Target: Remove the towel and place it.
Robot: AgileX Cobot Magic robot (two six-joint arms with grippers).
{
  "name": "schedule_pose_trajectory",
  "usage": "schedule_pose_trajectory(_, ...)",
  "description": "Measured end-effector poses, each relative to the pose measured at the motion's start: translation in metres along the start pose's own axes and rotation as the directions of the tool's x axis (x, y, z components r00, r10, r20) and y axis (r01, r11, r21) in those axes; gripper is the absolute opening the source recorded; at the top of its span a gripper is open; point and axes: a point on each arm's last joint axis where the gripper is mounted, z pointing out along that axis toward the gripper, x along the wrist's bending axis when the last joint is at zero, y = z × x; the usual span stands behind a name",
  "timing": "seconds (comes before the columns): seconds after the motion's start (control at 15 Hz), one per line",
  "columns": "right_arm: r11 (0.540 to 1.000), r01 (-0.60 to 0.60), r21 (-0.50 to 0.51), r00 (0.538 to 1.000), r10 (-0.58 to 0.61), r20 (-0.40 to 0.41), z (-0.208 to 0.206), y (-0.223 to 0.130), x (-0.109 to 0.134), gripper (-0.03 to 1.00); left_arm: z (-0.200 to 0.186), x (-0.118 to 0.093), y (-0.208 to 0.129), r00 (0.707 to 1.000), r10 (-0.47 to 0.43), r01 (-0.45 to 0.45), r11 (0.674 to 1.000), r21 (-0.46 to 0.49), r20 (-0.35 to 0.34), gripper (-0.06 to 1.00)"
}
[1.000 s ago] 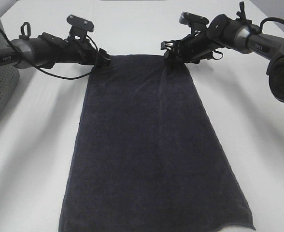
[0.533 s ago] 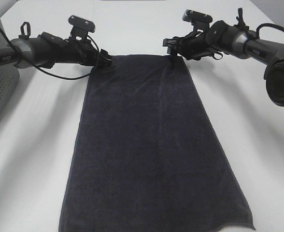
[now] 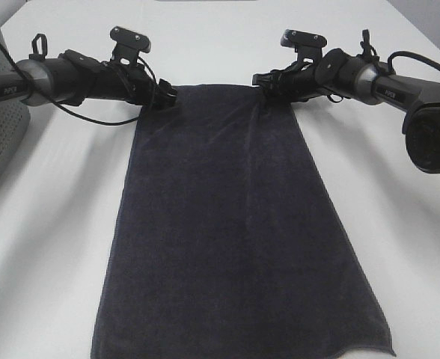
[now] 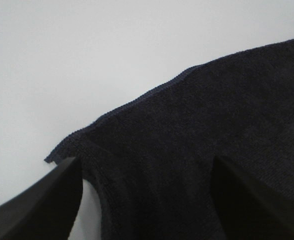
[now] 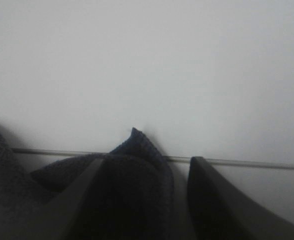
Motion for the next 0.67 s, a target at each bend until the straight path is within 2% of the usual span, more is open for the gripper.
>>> schedule_pose_trajectory(0.2, 1.000, 0.013, -0.020, 1.000, -0.012, 0.009, 0.001, 0.000, -0.001, 0.14, 0.000, 0.000, 0.000, 1.000, -0.001, 0.001, 1.000, 0.001, 0.003, 0.68)
schedule_pose_trajectory(0.33, 0.999, 0.014, -0.034, 1.000, -0.013, 0.013, 0.001, 0.002, -0.001, 0.02, 0.000, 0.000, 0.000, 1.000, -0.001, 0.001, 1.000, 0.001, 0.003, 0.68)
schedule_pose_trajectory(0.67, 0.999, 0.003, -0.054, 0.999, 0.000, 0.040, -0.001, 0.006, -0.017, 0.02, 0.000, 0.000, 0.000, 1.000, -0.001, 0.001, 1.000, 0.001, 0.003, 0.68)
